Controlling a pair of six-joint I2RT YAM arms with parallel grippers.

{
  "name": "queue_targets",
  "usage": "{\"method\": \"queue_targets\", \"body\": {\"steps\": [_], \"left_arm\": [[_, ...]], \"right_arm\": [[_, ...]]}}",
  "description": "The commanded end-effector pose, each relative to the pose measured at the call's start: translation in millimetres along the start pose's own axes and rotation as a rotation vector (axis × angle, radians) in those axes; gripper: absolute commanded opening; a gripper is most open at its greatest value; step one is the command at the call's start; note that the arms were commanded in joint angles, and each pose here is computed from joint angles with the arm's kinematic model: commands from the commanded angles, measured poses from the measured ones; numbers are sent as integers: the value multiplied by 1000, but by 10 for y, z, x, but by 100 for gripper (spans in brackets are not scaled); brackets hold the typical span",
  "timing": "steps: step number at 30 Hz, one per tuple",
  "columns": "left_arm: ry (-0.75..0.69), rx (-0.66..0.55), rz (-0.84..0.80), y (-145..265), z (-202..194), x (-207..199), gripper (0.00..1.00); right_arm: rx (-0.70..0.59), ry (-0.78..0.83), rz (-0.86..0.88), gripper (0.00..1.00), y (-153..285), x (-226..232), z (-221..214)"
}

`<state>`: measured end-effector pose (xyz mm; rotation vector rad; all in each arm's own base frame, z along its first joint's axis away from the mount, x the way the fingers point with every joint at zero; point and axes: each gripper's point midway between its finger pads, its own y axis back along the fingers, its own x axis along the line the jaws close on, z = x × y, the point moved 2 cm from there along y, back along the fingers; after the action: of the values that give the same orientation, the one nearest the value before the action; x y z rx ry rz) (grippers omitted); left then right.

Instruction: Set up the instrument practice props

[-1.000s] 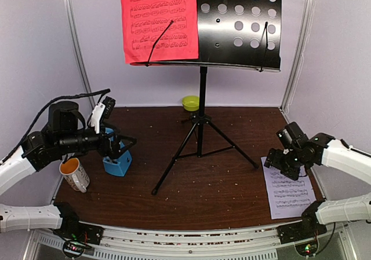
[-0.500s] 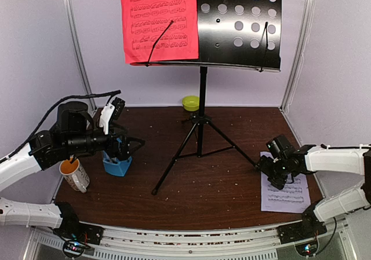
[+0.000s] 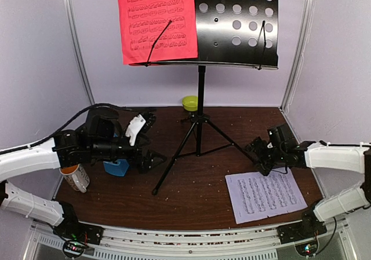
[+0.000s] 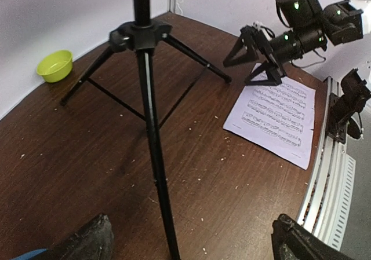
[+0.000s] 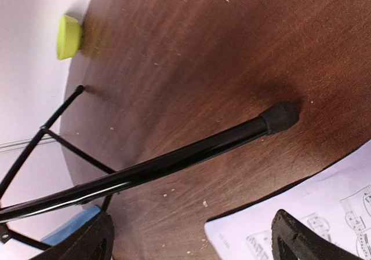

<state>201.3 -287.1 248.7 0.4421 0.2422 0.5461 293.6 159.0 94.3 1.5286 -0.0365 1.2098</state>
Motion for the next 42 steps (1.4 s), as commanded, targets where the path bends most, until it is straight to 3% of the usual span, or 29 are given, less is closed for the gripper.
{"method": "queue_targets", "body": {"steps": [1, 4, 8, 12, 19, 34, 42], "left_arm": [[-75, -100, -54, -171, 351, -263, 98], [-85, -76, -104, -375, 317, -439, 98], [-96, -47, -170, -578, 263, -653, 97], [-237, 52, -176, -812, 63, -900, 95], [-427, 86, -190, -1168, -120, -1339, 87], [-786, 205, -172, -1759, -722, -1945, 85], [-817, 243, -180, -2000, -911, -2233, 84]], "right_arm": [[-76, 57, 4, 95, 452, 109, 169], [-113, 145, -97, 95, 687, -77, 275], [-62, 184, -258, 96, 863, -528, 331], [-15, 194, -331, 96, 944, -794, 254], [75, 96, -354, 93, 602, -1185, 11], [152, 72, -386, 92, 330, -1346, -276], [163, 52, -389, 92, 355, -1410, -392]]}}
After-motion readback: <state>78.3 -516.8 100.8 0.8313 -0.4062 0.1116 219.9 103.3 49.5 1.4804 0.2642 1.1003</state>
